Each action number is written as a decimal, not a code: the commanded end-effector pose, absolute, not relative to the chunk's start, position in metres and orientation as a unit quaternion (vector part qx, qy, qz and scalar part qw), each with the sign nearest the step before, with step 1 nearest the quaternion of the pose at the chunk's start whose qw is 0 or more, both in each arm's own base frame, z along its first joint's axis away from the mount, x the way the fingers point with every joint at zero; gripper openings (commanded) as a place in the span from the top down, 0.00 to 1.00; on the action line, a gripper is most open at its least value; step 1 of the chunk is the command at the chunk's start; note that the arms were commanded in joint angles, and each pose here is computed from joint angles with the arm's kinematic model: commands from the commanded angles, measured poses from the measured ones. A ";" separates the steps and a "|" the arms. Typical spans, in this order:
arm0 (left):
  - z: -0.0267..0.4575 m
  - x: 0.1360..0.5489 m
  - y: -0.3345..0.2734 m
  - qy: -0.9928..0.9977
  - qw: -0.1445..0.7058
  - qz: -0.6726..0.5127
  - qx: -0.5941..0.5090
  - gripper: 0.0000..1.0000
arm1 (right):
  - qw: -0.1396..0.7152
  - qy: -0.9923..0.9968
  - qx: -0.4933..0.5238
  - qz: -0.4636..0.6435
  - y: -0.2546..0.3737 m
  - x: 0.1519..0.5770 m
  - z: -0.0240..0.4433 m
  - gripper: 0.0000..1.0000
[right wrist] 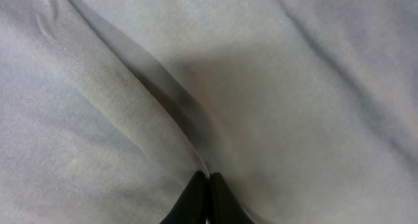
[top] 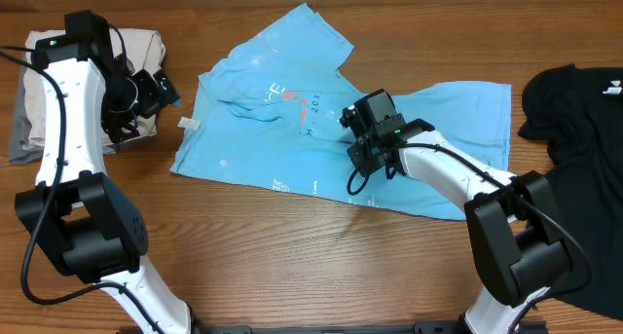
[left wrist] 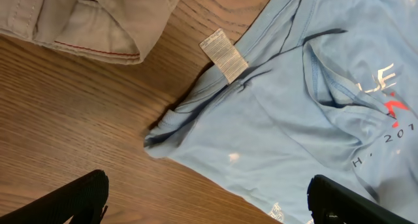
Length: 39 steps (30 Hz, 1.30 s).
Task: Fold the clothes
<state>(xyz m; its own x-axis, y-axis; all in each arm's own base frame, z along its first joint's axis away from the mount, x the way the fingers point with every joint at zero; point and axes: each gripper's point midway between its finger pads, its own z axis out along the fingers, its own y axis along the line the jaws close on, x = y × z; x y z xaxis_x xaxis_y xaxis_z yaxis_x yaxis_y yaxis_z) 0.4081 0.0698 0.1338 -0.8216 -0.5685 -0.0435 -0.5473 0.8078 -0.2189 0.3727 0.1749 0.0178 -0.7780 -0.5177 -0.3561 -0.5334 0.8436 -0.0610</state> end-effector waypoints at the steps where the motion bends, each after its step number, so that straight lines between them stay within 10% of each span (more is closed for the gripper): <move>1: 0.152 0.412 0.066 0.950 0.079 -0.104 -0.283 0.00 | 0.189 0.943 -0.274 0.013 0.170 0.376 0.018 0.91; 17: 0.152 0.412 0.066 0.950 0.079 -0.104 -0.283 0.00 | 0.213 0.939 -0.271 0.017 0.174 0.386 0.023 0.79; 39: 0.152 0.412 0.066 0.950 0.079 -0.104 -0.283 0.00 | 0.048 0.998 -0.026 0.030 0.142 0.341 0.054 0.96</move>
